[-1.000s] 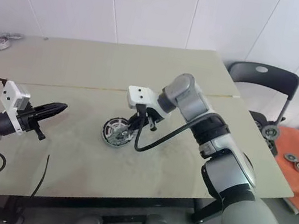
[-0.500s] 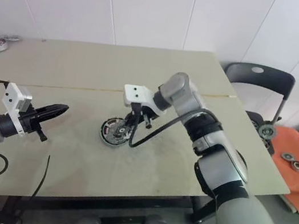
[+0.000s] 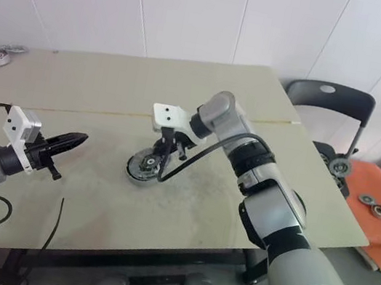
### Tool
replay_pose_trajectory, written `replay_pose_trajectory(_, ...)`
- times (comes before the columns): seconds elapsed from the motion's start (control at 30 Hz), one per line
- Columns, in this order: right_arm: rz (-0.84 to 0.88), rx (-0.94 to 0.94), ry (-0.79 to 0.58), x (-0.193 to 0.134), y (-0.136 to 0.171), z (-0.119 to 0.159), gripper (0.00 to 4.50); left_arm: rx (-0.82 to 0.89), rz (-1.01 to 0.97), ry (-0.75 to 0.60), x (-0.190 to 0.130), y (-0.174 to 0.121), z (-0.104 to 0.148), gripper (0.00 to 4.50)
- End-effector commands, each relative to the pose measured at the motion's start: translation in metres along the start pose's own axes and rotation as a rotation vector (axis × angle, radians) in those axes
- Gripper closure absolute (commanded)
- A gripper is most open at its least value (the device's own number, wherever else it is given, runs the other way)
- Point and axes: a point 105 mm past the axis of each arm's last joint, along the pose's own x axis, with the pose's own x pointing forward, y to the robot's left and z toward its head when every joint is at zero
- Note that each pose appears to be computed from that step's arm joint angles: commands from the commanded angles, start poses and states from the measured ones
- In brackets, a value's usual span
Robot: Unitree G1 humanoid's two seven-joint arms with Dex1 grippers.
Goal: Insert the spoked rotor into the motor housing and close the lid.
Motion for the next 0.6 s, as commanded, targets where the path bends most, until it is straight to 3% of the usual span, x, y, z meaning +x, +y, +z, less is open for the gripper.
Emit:
replay_pose_trajectory(0.03, 0.017, -0.03, -0.056, -0.005, -0.001, 0.018, 4.19, 0.042, 0.001, -0.036, 0.002, 0.002, 0.012, 4.5)
replay_pose_trajectory(0.3, 0.042, 0.031, -0.431, -0.042, -0.005, 0.086, 4.19, 0.049, -0.001, -0.039, 0.003, 0.004, 0.013, 4.5)
replay_pose_trajectory(0.43, 0.029, 0.048, -0.442, -0.043, -0.008, 0.09, 4.19, 0.051, -0.002, -0.04, 0.004, 0.005, 0.014, 4.5)
replay_pose_trajectory(0.6, 0.006, 0.046, -0.324, -0.029, -0.008, 0.066, 2.78, 0.053, 0.0, -0.04, 0.003, 0.006, 0.015, 4.5)
